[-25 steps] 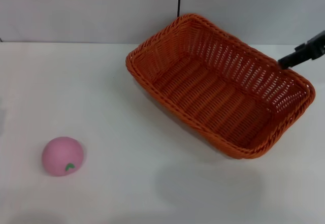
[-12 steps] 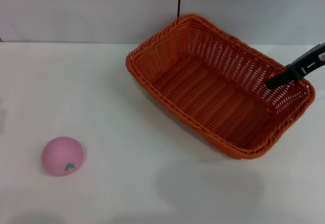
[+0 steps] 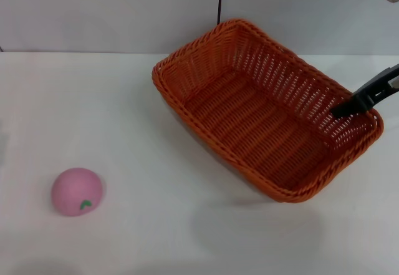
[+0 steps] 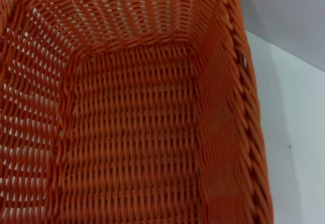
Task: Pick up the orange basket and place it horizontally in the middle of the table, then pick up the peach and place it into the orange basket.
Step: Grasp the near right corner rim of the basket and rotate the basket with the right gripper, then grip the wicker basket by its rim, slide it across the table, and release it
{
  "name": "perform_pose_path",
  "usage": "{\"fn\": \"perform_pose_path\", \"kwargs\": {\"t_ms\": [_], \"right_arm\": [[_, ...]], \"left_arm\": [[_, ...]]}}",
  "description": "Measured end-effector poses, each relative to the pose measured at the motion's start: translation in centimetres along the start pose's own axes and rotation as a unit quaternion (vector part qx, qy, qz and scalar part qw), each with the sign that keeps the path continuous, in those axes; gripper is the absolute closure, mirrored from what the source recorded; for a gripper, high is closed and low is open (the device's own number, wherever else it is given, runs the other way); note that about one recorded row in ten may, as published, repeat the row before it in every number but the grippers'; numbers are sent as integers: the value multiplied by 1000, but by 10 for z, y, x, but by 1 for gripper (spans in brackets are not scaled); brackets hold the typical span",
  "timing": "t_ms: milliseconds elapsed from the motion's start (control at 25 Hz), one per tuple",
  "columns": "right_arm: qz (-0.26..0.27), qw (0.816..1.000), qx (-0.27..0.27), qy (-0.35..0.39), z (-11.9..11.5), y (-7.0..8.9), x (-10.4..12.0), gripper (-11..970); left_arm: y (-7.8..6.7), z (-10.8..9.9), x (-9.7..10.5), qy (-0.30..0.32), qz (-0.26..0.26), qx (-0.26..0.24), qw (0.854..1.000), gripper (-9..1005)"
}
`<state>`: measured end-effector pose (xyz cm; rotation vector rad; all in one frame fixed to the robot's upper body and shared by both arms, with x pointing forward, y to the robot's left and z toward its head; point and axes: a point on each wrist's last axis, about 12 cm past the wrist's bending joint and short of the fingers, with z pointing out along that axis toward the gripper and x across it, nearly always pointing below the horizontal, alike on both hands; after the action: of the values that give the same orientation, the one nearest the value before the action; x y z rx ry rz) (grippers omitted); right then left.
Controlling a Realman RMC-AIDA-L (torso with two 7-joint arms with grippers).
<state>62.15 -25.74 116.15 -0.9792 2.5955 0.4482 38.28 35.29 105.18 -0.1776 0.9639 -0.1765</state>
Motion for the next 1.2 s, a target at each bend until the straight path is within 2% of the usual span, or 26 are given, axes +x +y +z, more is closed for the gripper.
{"fn": "perform_pose_path", "kwargs": {"t_ms": [320, 480, 760, 960, 1080, 1200], "right_arm": [[1, 1000, -2, -6, -1, -1, 2, 793], [0, 999, -27, -33, -6, 1, 4, 794], [4, 988, -106, -112, -36, -1, 7, 795], [-4, 978, -133, -159, -55, -4, 7, 785], [-36, 972, -147, -181, -66, -3, 6, 779], [-67, 968, -156, -187, -69, 0, 3, 773]], "left_arm": [[0, -1, 0, 1, 0, -1, 1000, 337], [1, -3, -1, 3, 1, -3, 1000, 337], [2, -7, -3, 4, 4, -9, 1000, 337], [2, -7, -3, 3, 4, -9, 1000, 337], [3, -7, -3, 2, -2, -11, 1000, 337], [3, -7, -4, 2, -5, -11, 1000, 337]]}}
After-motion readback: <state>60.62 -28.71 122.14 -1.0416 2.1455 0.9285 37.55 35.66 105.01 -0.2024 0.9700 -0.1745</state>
